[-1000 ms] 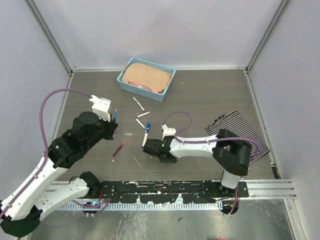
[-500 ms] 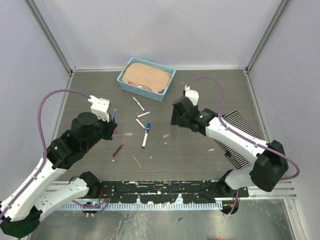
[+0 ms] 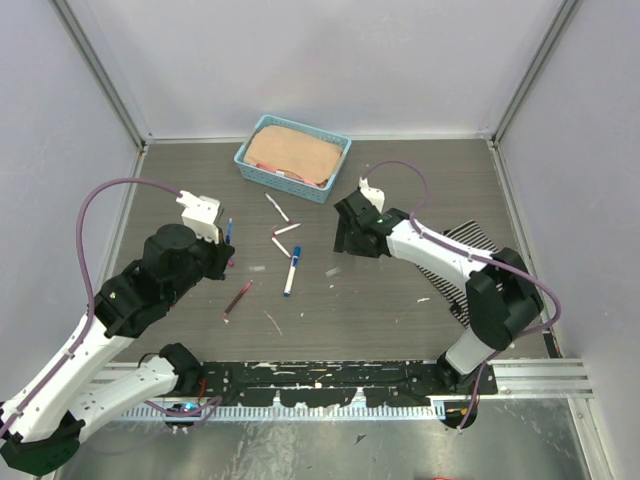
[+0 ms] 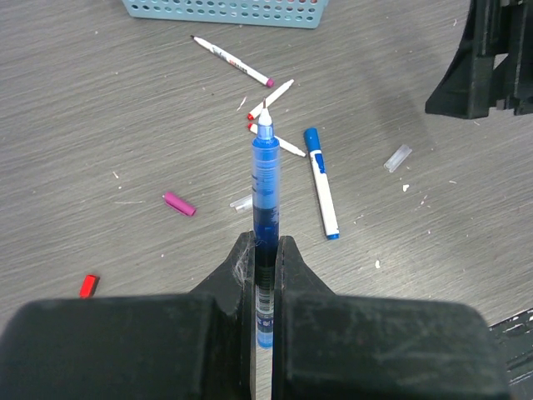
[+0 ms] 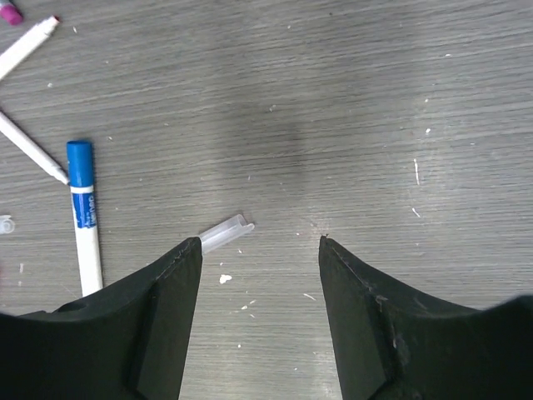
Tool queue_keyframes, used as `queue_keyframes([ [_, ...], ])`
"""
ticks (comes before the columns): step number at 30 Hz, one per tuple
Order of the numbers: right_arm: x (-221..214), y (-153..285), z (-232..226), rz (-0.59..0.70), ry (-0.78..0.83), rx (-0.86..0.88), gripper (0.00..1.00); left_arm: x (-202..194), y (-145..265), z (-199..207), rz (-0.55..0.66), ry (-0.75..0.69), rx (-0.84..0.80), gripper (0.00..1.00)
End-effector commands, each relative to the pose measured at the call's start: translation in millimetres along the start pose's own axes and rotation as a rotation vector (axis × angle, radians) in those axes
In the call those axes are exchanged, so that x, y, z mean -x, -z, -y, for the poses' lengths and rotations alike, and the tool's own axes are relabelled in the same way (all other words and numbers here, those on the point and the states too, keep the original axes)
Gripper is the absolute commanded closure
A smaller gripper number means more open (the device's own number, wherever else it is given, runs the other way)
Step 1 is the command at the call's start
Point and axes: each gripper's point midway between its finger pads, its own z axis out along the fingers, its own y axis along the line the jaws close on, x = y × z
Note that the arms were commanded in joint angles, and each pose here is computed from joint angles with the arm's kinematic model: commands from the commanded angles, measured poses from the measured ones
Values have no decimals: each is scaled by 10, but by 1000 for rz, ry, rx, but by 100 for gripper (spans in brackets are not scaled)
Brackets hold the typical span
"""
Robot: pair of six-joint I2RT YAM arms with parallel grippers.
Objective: Insert the pens into the pen caps
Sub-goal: Adjust the pen cap at the center of the board.
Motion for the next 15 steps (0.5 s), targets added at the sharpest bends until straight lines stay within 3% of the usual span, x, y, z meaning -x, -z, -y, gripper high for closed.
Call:
queue_keyframes([
  [1, 154, -41, -176, 44, -52, -39, 36, 21, -26, -7, 13, 3, 6, 100],
  [4, 119, -64, -148, 15, -120, -85, 35, 19, -32, -1, 11, 1, 4, 100],
  [10, -62, -68, -409, 90, -501, -112, 34, 35, -41, -4, 14, -8, 6, 99],
  [15, -231, -206, -596, 18, -506, -211, 30, 22, -25, 24, 15, -2, -13, 100],
])
